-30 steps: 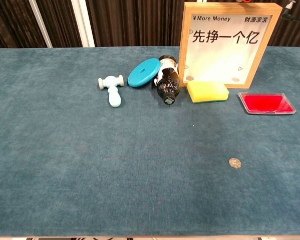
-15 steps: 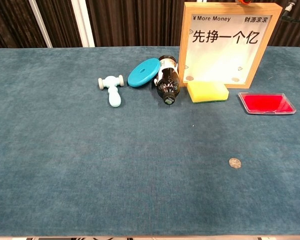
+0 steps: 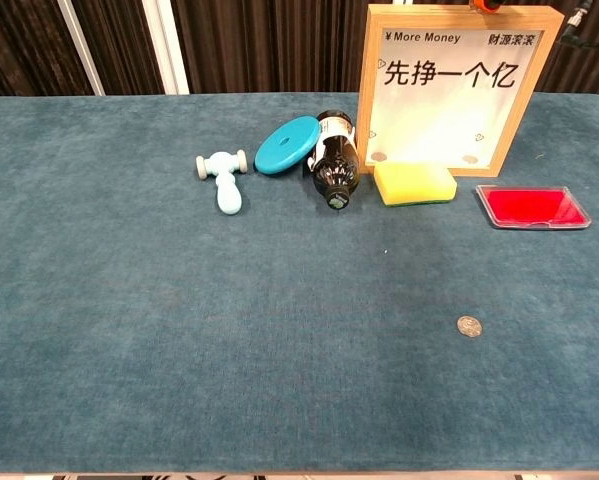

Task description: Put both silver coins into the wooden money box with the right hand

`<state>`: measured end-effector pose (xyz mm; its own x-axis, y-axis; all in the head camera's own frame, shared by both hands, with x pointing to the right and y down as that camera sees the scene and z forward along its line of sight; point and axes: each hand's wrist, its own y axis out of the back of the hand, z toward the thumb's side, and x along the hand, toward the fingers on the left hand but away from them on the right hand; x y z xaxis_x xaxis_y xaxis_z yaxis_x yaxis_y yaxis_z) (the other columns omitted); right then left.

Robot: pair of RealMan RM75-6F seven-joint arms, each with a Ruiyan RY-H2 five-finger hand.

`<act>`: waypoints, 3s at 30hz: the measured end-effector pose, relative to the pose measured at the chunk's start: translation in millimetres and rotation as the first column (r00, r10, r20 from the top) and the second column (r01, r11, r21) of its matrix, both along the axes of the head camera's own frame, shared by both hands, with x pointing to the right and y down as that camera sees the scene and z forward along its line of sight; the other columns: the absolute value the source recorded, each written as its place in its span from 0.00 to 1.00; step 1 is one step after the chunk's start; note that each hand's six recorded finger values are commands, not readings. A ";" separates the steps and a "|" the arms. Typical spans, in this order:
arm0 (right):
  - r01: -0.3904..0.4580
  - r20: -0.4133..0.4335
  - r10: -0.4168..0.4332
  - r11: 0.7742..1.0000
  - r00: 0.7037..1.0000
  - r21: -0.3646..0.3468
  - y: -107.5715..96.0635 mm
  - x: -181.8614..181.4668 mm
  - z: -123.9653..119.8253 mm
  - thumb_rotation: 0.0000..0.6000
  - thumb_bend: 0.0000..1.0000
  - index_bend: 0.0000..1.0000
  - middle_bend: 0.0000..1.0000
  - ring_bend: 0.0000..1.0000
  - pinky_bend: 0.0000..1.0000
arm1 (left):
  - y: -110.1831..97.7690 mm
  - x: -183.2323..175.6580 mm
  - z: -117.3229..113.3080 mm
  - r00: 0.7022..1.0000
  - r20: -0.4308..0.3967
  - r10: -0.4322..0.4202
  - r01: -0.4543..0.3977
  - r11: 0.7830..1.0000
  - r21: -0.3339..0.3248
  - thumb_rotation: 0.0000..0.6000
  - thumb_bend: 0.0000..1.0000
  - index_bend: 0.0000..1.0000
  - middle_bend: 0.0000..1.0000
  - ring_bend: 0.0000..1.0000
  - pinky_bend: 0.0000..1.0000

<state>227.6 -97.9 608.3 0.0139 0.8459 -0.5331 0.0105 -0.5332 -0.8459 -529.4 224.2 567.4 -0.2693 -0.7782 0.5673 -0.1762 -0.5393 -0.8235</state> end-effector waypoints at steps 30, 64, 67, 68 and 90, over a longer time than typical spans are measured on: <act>0.002 -0.002 -0.002 1.000 1.000 -0.002 0.0 1.1 -0.8 1.00 0.55 0.54 0.01 0.00 0.00 | -0.1 -0.3 0.7 1.000 0.005 -0.003 0.003 1.000 -0.007 1.00 0.40 0.05 0.00 0.00 0.00; 0.027 0.168 -0.066 0.974 0.984 0.225 115.3 56.6 -65.1 1.00 0.45 0.35 0.01 0.00 0.00 | -0.9 7.6 -1.1 0.999 -0.009 0.046 -0.046 0.999 -0.006 1.00 0.40 0.05 0.00 0.00 0.00; 0.040 0.173 -0.075 0.979 0.982 0.199 150.0 71.9 -58.4 1.00 0.45 0.35 0.01 0.00 0.00 | -2.8 9.1 -3.5 0.998 -0.009 0.060 -0.060 0.998 0.013 1.00 0.40 0.05 0.00 0.00 0.00; 0.043 0.171 -0.076 0.981 0.982 0.188 161.5 77.0 -56.1 1.00 0.45 0.35 0.01 0.00 0.00 | -3.4 9.6 -4.4 0.998 -0.008 0.065 -0.065 0.998 0.020 1.00 0.40 0.05 0.00 0.00 0.00; 0.071 0.178 -0.082 0.995 0.981 0.064 306.7 102.3 15.9 1.00 0.45 0.32 0.01 0.00 0.00 | -4.6 14.1 -7.3 0.992 0.005 0.125 -0.125 0.991 0.047 1.00 0.40 0.05 0.00 0.00 0.00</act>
